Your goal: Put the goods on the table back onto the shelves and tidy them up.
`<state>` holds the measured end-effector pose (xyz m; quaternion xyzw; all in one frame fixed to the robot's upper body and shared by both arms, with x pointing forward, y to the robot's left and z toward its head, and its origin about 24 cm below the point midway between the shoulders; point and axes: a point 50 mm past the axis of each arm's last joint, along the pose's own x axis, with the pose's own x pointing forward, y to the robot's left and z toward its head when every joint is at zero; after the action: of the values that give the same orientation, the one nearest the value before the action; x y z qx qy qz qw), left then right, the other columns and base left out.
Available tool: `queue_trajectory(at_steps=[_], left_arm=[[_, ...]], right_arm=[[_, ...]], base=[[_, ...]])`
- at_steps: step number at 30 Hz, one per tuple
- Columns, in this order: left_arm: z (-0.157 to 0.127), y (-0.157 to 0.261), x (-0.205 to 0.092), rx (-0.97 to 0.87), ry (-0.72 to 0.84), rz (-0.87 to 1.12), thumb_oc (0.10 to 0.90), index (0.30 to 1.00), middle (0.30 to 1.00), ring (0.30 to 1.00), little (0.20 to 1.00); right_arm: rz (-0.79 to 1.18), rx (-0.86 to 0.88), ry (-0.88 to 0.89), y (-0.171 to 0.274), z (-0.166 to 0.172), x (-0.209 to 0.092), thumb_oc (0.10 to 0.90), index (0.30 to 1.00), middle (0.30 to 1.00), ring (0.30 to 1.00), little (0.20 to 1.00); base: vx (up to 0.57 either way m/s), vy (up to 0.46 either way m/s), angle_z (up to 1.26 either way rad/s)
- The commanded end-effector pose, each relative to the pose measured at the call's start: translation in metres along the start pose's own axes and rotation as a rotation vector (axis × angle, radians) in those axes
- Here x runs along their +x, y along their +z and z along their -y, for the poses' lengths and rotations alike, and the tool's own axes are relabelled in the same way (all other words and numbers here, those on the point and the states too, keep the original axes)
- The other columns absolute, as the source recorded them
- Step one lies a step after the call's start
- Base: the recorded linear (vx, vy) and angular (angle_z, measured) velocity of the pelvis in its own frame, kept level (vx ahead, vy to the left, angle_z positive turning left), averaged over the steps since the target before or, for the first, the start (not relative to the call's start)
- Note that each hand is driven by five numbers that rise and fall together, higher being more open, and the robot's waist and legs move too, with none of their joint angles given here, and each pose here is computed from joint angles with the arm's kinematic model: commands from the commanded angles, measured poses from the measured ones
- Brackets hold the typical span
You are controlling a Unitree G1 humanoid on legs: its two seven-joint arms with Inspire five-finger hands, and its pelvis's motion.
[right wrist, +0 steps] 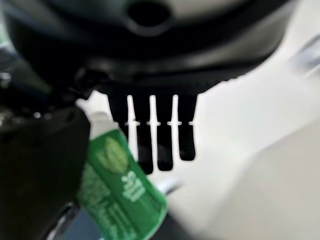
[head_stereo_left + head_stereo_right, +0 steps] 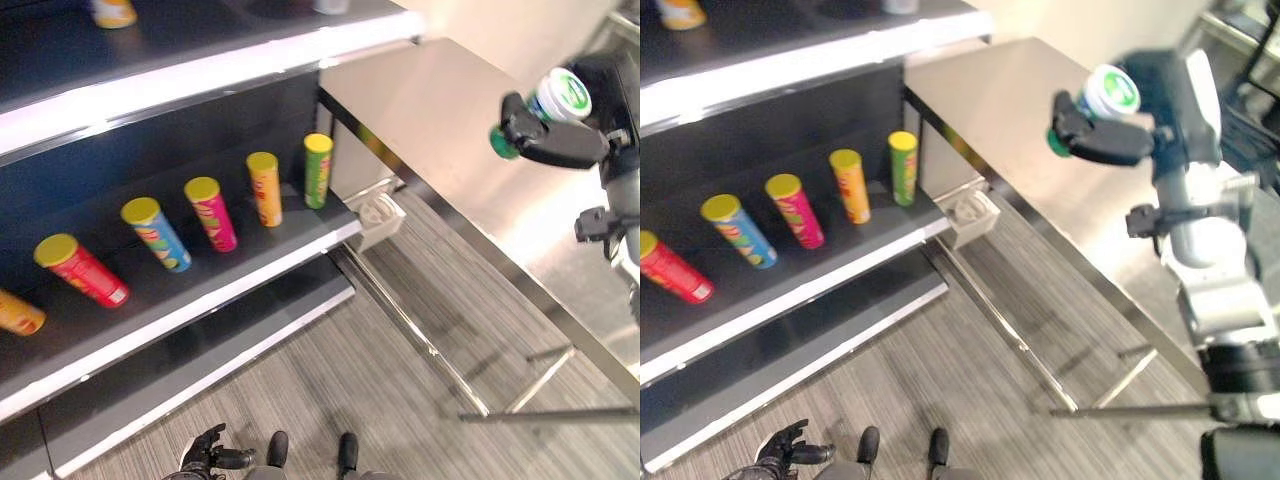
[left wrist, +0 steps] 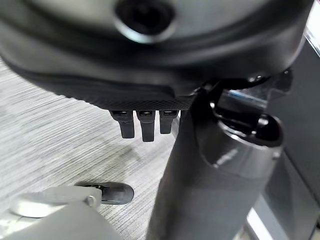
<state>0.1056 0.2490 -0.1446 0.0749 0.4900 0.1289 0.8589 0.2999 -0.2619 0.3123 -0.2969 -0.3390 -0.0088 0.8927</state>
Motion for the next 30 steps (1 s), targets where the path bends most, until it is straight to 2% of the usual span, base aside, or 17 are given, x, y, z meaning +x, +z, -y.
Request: queue_trajectory(at_steps=[1, 8, 12, 19, 24, 30], left_arm=[[-0.03, -0.009, -0.002, 0.084, 0.037, -0.008, 0.8, 0.9, 0.9, 0.9, 0.9], [-0.022, 0.001, 0.001, 0.146, -0.007, 0.011, 0.8, 0.9, 0.9, 0.9, 0.9], [-0.013, -0.007, 0.0, 0.172, -0.033, -0.011, 0.8, 0.9, 0.9, 0.9, 0.9], [-0.02, 0.008, 0.003, 0.171, -0.008, 0.028, 0.8, 0.9, 0.9, 0.9, 0.9], [-0.031, 0.019, 0.005, 0.161, 0.02, 0.058, 0.8, 0.9, 0.9, 0.9, 0.9], [-0.021, 0.006, 0.003, 0.159, -0.004, 0.023, 0.8, 0.9, 0.9, 0.9, 0.9]], right_arm=[[0.213, 0.131, -0.042, 0.044, 0.023, 0.02, 0.4, 0.3, 0.3, 0.3, 0.3], [0.238, 0.164, 0.005, 0.067, 0.033, 0.049, 0.4, 0.3, 0.3, 0.3, 0.3], [0.17, 0.184, -0.04, 0.055, 0.039, 0.06, 0.4, 0.3, 0.3, 0.3, 0.3], [0.062, 0.112, -0.117, 0.039, 0.046, 0.07, 0.4, 0.3, 0.3, 0.3, 0.3], [0.035, 0.006, -0.078, 0.05, 0.051, 0.081, 0.4, 0.3, 0.3, 0.3, 0.3], [0.017, 0.011, -0.019, 0.043, 0.038, 0.08, 0.4, 0.3, 0.3, 0.3, 0.3]], base=[[-0.06, -0.042, 0.31], [-0.08, 0.048, 0.96], [0.15, 0.16, 0.62], [0.08, 0.22, 0.29], [0.08, -0.153, 0.24], [0.1, -0.124, 0.23]])
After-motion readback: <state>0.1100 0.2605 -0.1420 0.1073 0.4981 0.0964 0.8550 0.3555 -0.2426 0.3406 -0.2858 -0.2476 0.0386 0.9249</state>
